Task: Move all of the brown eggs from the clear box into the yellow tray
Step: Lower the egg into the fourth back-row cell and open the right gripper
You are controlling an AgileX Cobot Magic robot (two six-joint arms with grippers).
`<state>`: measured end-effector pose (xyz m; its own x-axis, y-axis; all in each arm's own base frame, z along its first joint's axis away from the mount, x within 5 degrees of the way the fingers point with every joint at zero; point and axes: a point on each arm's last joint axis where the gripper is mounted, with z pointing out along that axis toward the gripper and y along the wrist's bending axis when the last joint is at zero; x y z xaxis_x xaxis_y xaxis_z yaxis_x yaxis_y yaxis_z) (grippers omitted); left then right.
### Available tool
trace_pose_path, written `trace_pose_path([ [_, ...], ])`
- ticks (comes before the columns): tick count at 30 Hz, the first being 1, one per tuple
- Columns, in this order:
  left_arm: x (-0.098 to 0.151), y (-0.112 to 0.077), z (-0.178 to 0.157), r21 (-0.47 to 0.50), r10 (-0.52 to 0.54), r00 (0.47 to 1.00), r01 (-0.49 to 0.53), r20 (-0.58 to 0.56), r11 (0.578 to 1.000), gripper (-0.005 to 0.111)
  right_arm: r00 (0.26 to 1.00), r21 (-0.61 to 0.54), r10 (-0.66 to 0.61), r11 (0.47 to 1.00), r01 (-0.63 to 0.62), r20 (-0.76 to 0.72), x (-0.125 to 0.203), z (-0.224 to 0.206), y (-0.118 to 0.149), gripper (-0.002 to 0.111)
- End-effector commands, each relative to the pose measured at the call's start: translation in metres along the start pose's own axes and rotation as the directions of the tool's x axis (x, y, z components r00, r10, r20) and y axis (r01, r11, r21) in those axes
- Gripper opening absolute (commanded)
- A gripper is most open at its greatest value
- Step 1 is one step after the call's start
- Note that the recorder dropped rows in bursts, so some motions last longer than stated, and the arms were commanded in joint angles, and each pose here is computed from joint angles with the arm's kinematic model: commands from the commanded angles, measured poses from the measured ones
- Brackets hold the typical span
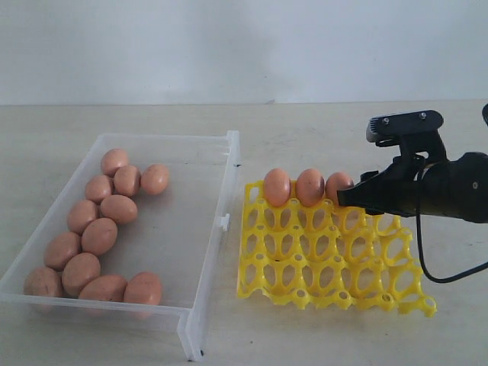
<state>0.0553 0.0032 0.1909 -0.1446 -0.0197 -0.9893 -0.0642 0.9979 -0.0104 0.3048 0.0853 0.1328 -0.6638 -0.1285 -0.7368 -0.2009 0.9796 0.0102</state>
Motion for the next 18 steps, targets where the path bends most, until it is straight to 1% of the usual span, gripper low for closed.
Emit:
trace_pose_path([
  [1, -0.0013, -0.0001, -0.0001, 0.000, -0.005, 1.000, 0.005, 0.001, 1.000, -0.004, 0.999, -0.004, -0.019, 1.000, 0.019, 0.027, -0.0040, -0.0030, 0.0008, 0.045],
  [12, -0.0013, -0.0001, -0.0001, 0.000, -0.005, 1.000, 0.005, 0.001, 1.000, -0.004, 0.998, 0.001, -0.019, 1.000, 0.019, 0.058, -0.0067, -0.0031, 0.0004, 0.045],
  [13, -0.0013, -0.0001, -0.0001, 0.000, -0.005, 1.000, 0.005, 0.001, 1.000, -0.004, 0.998, 0.002, -0.019, 1.000, 0.019, 0.062, -0.0072, -0.0031, 0.0003, 0.048],
  [16, -0.0013, -0.0001, -0.0001, 0.000, -0.005, 1.000, 0.005, 0.001, 1.000, -0.004, 0.998, 0.002, -0.015, 1.000, 0.015, 0.067, -0.0076, -0.0031, 0.0003, 0.064],
  [18, -0.0013, -0.0001, -0.0001, 0.000, -0.005, 1.000, 0.005, 0.001, 1.000, -0.004, 0.998, 0.000, -0.015, 1.000, 0.015, 0.053, -0.0064, -0.0031, 0.0005, 0.066],
])
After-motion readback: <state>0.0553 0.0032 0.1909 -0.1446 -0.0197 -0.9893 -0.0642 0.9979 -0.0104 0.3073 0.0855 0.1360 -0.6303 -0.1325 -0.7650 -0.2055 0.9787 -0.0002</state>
